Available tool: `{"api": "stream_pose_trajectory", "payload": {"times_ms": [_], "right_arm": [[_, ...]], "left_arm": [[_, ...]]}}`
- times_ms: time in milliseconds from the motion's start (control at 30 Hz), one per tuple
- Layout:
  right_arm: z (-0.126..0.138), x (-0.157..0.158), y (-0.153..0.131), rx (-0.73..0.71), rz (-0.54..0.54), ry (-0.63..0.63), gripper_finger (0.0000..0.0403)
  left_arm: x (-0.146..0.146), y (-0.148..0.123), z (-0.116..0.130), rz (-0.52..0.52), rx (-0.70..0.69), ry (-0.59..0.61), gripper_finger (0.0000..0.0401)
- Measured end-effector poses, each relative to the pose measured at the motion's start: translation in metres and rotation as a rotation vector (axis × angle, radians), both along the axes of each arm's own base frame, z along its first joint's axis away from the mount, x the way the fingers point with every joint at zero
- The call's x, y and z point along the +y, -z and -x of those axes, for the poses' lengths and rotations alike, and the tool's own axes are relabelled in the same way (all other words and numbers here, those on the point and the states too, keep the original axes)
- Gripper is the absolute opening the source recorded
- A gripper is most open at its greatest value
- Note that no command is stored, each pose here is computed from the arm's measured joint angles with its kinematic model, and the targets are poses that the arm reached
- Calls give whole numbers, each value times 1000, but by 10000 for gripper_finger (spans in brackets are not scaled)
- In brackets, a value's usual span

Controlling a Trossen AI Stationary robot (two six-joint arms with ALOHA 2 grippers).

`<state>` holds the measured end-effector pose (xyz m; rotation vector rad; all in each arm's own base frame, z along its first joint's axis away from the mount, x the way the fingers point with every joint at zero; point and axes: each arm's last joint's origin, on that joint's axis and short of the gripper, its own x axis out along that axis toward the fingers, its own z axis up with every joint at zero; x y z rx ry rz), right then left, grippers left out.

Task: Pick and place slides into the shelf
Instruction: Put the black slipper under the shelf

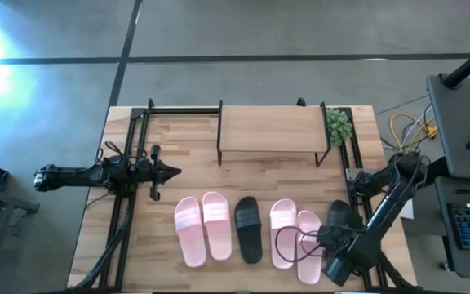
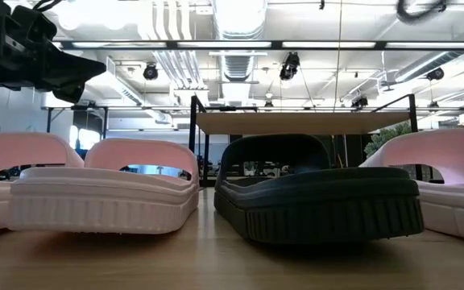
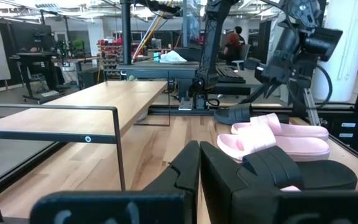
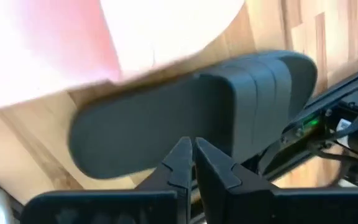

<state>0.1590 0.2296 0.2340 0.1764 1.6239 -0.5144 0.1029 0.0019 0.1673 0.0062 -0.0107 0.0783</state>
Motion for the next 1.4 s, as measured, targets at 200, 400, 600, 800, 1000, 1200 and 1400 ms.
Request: {"api": "stream_pose_trajectory", "payload": {"times_ms": [200, 400, 600, 800, 1000, 1200, 1400], "right_arm": [[4, -8, -14, -90, 5, 73, 33], [8, -12, -12, -65, 34, 25, 96], [10, -13, 0, -19, 67, -81, 182], [13, -18, 12, 6, 98, -129, 223], [19, -21, 34, 12, 94, -140, 228], [28, -35, 50, 66, 183, -105, 224], [34, -45, 64, 82, 234, -59, 212]], "left_arm": [[0, 0, 0, 0, 1, 0, 0], [0, 0, 0, 0, 0, 0, 0], [0, 0, 0, 0, 0, 0, 0], [0, 0, 0, 0, 0, 0, 0], [0, 0, 0, 0, 1, 0, 0], [0, 0, 0, 0, 0, 0, 0], [0, 0, 0, 0, 1, 0, 0]]}}
